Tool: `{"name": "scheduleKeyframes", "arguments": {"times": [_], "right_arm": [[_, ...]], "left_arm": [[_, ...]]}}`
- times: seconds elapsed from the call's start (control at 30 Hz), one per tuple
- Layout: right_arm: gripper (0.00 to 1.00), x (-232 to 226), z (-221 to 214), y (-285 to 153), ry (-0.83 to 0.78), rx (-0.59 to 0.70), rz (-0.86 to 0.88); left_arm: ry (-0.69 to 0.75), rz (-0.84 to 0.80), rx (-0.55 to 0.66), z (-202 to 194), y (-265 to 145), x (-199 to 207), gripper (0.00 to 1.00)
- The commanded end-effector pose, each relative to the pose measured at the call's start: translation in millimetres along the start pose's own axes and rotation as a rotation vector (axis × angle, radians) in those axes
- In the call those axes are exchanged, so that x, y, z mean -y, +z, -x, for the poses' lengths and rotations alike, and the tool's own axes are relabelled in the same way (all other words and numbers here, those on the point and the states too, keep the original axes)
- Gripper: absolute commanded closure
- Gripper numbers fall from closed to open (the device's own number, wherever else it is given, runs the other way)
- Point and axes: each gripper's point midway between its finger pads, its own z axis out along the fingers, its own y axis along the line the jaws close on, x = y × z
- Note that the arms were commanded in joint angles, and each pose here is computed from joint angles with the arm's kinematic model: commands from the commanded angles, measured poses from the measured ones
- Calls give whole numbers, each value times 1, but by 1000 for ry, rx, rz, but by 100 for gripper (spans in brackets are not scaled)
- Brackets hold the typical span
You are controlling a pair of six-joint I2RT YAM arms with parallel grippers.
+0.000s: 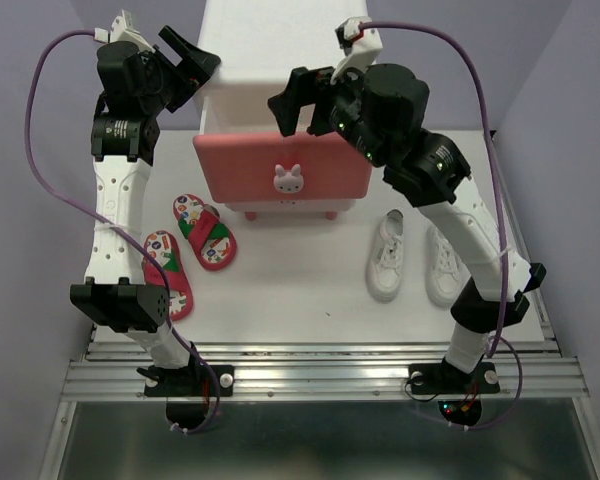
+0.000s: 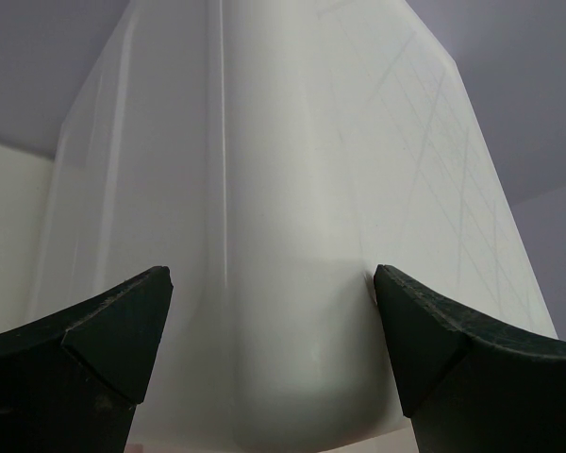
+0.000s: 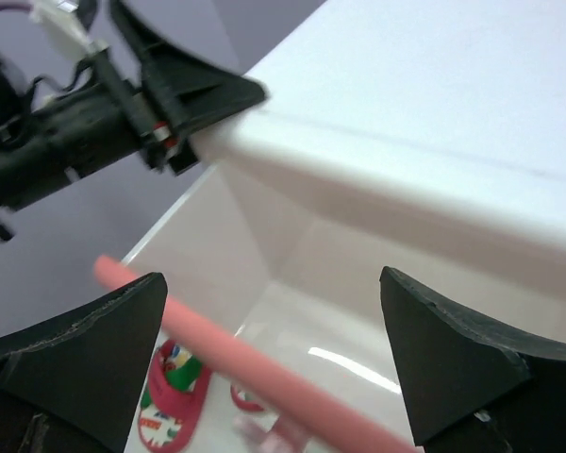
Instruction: Place and organize the shoes in the shoe cabinet
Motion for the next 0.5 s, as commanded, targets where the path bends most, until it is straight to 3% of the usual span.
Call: {"name": "scheduleKeyframes", "arguments": {"times": [0.0, 0.23, 0.37, 0.47], "right_arm": [[0, 27, 39, 14, 93, 102, 69], [0, -5, 4, 21, 140, -24, 290], [0, 1, -37, 19, 144, -147, 274], [0, 8, -78, 16, 57, -282, 278]], "left_arm": [[43, 343, -283, -80, 3, -105, 3], [42, 347, -280, -79, 6, -107, 3], [40, 338, -283, -79, 14, -106, 3], [40, 326, -281, -77, 20, -103, 3]]}}
